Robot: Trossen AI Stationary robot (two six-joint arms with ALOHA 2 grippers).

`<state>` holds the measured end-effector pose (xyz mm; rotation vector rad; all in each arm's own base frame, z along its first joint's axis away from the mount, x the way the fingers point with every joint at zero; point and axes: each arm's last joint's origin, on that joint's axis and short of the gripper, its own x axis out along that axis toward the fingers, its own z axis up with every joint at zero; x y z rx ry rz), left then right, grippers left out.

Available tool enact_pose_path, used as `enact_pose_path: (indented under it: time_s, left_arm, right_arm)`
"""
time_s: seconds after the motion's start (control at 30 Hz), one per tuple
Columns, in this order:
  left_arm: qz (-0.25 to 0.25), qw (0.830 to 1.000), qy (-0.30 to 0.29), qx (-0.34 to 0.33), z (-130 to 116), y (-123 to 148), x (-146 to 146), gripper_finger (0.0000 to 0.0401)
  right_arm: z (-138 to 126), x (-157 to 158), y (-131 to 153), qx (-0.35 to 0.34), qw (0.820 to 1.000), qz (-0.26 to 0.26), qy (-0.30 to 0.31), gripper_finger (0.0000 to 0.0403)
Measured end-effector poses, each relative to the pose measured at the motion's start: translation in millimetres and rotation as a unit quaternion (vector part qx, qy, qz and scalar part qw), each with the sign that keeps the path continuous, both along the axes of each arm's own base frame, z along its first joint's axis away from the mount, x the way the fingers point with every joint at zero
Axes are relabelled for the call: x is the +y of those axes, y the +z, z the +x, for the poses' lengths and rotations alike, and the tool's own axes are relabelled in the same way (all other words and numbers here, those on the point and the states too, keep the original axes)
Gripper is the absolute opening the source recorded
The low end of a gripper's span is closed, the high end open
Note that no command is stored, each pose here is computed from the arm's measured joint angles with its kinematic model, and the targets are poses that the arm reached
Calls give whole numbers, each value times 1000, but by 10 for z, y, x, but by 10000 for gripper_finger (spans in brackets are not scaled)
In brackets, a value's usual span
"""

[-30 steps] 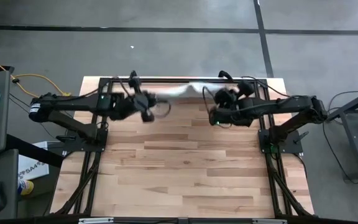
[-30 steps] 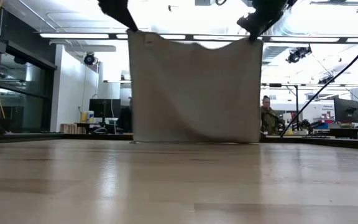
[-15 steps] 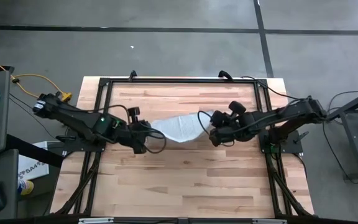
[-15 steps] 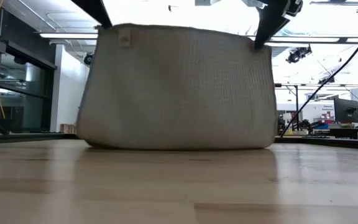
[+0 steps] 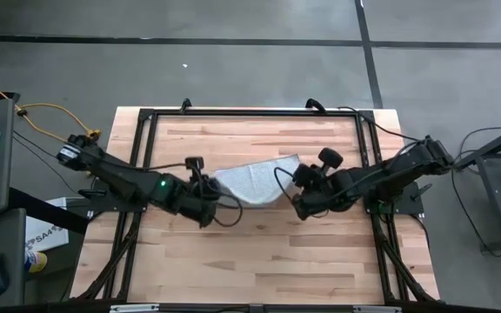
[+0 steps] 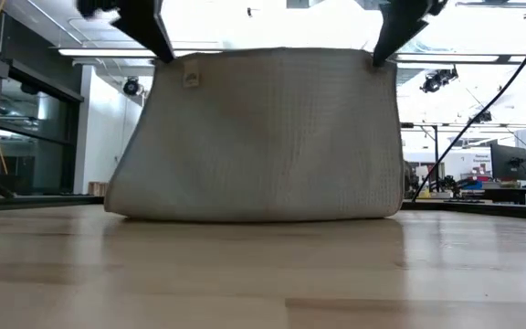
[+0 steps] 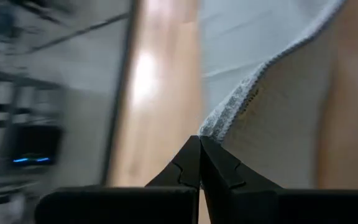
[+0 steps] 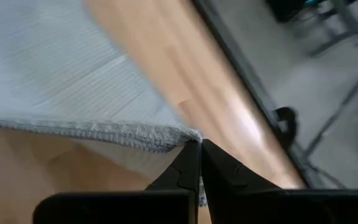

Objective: Fold microfiber towels
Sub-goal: Fold the gray microfiber cloth

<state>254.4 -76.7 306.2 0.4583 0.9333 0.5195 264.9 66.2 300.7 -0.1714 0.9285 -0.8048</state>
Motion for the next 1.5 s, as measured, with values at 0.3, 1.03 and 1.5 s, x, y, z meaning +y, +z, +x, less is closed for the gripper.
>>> enact_pose_path:
  time_s: [0.3,1.03,1.5]
  left_arm:
    - [149,981,111,53,193,93,943,0]
    - [24,998,-26,-54,23,352,433,0]
    - [-118,993,-9,17,-88,-195,43,0]
  right_arm:
    - [134,-720,79,22,983,-154,-94,3]
    - [278,-710,158,-30,999,-13,-4,3]
    - [168,-77,30,-4,987,142,76,3]
